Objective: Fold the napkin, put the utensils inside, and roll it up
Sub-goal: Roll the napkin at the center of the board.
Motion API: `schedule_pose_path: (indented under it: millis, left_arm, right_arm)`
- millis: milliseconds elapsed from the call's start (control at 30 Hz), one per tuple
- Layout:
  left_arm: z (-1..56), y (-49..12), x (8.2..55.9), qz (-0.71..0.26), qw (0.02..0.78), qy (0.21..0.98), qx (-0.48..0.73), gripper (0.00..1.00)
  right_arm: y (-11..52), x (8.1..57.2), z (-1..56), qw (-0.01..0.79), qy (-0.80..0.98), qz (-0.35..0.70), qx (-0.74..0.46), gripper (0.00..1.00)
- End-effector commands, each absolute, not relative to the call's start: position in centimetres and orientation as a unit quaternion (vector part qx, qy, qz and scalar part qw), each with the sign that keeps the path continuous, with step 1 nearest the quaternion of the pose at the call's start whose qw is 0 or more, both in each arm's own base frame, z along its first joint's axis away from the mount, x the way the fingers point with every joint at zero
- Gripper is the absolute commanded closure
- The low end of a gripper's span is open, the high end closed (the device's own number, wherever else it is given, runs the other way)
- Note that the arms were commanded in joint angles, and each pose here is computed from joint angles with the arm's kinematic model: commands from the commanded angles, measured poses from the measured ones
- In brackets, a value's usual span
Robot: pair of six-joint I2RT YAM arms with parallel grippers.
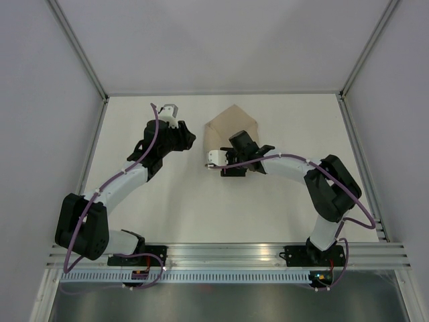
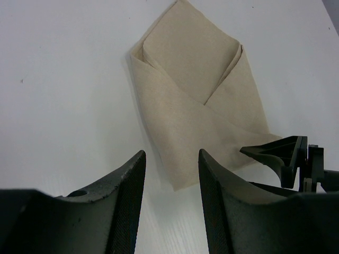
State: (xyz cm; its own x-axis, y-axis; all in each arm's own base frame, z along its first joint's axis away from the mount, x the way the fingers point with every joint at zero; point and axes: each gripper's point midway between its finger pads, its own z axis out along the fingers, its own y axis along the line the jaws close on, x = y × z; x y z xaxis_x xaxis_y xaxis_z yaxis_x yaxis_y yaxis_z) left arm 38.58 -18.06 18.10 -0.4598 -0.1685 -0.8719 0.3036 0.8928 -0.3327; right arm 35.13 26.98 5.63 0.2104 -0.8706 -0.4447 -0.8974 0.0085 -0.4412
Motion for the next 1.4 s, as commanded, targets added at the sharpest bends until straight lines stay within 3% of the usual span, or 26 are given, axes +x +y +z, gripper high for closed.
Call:
schedule_pose_path:
  millis: [0,433,867,1133,1367]
  left_arm:
    - [19.4,-18.5,39.2,-0.238,0.539,0.807,0.049,0.50]
    - [18.7,-18.1,39.0,-0.228,0.537,0.810,0.052,0.50]
    - [17.9,-18.3,38.4,-0.230,0.528,0.814,0.070,0.50]
    - [17.4,-18.7,38.2,-0.238,0.521,0.816,0.079,0.49]
    - [17.3,-18.9,38.0,-0.241,0.518,0.816,0.090,0.48]
  right_arm:
    - [27.6,35.6,7.2,0.363,0.621,0.030,-0.694,0.34]
    - [27.3,35.8,4.8,0.377,0.620,0.017,-0.688,0.32]
    - [26.8,36.5,2.9,0.344,0.631,0.020,-0.695,0.36]
    - [25.5,36.5,1.0,0.310,0.649,0.035,-0.694,0.40]
    - [25.0,35.8,-0.1,0.273,0.661,0.066,-0.696,0.52]
